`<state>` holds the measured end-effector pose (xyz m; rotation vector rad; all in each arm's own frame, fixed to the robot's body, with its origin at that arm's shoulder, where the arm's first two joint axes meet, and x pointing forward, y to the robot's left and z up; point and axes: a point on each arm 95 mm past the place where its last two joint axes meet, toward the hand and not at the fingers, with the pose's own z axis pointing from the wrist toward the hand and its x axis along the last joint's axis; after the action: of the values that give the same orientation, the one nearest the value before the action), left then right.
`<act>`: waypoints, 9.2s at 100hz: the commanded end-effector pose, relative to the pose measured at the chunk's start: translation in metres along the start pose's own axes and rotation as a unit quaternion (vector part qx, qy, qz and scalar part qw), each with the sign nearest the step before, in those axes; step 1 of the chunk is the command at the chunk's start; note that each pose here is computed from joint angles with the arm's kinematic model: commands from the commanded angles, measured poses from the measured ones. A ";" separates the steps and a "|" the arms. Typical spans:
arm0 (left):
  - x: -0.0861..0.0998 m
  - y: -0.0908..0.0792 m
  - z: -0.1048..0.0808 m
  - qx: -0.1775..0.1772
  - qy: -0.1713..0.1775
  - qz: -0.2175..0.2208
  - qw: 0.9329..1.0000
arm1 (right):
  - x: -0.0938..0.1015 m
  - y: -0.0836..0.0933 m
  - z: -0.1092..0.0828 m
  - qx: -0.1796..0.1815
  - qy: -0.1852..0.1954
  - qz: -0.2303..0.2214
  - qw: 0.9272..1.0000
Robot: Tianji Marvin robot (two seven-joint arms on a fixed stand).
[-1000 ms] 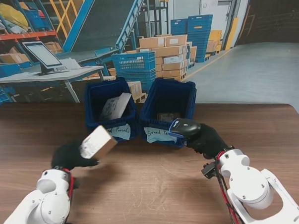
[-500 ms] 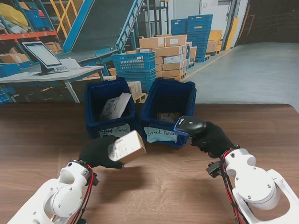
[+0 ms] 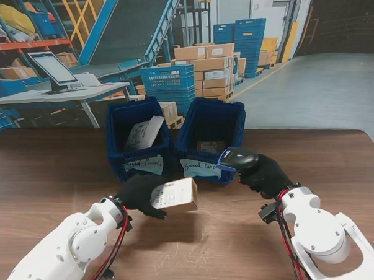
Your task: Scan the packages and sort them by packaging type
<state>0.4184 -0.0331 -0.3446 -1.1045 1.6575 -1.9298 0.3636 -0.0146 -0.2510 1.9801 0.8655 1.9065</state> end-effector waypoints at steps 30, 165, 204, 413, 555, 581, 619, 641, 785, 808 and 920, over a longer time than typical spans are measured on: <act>-0.009 0.018 0.014 -0.065 0.043 0.031 0.996 | -0.003 0.000 -0.002 0.013 -0.003 0.001 1.000; 0.018 0.028 0.033 -0.183 0.037 0.079 0.979 | -0.010 0.012 -0.009 0.009 -0.004 0.000 1.000; 0.025 0.028 0.032 -0.207 0.039 0.102 0.972 | -0.007 0.015 -0.010 0.006 -0.002 -0.003 1.000; 0.016 -0.001 -0.034 -0.062 -0.055 0.023 0.996 | 0.002 -0.073 0.025 0.231 0.027 -0.146 0.961; 0.004 0.006 -0.047 -0.081 -0.049 0.005 0.996 | -0.005 -0.117 0.073 0.342 0.017 -0.206 0.917; 0.006 0.010 -0.045 -0.084 -0.043 0.002 0.996 | -0.004 -0.115 0.080 0.338 0.013 -0.217 0.916; 0.005 0.012 -0.043 -0.086 -0.042 -0.007 0.995 | -0.006 -0.111 0.085 0.337 0.004 -0.207 0.919; 0.007 0.010 -0.036 -0.092 -0.034 0.003 0.995 | -0.001 -0.097 0.080 0.324 0.000 -0.201 0.924; 0.032 0.006 0.035 -0.151 0.020 0.167 0.974 | -0.005 0.021 -0.003 0.156 -0.013 -0.132 0.979; 0.034 0.008 0.045 -0.163 0.032 0.166 0.972 | -0.011 0.028 -0.010 0.151 -0.018 -0.125 0.980; 0.038 0.050 0.056 -0.213 0.056 0.167 0.961 | -0.012 0.030 -0.017 0.143 -0.015 -0.114 0.983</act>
<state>0.4240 -0.1060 -0.3785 -0.7925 2.2111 -1.5011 0.3578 -0.0535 -0.2415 1.9462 1.3448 1.6862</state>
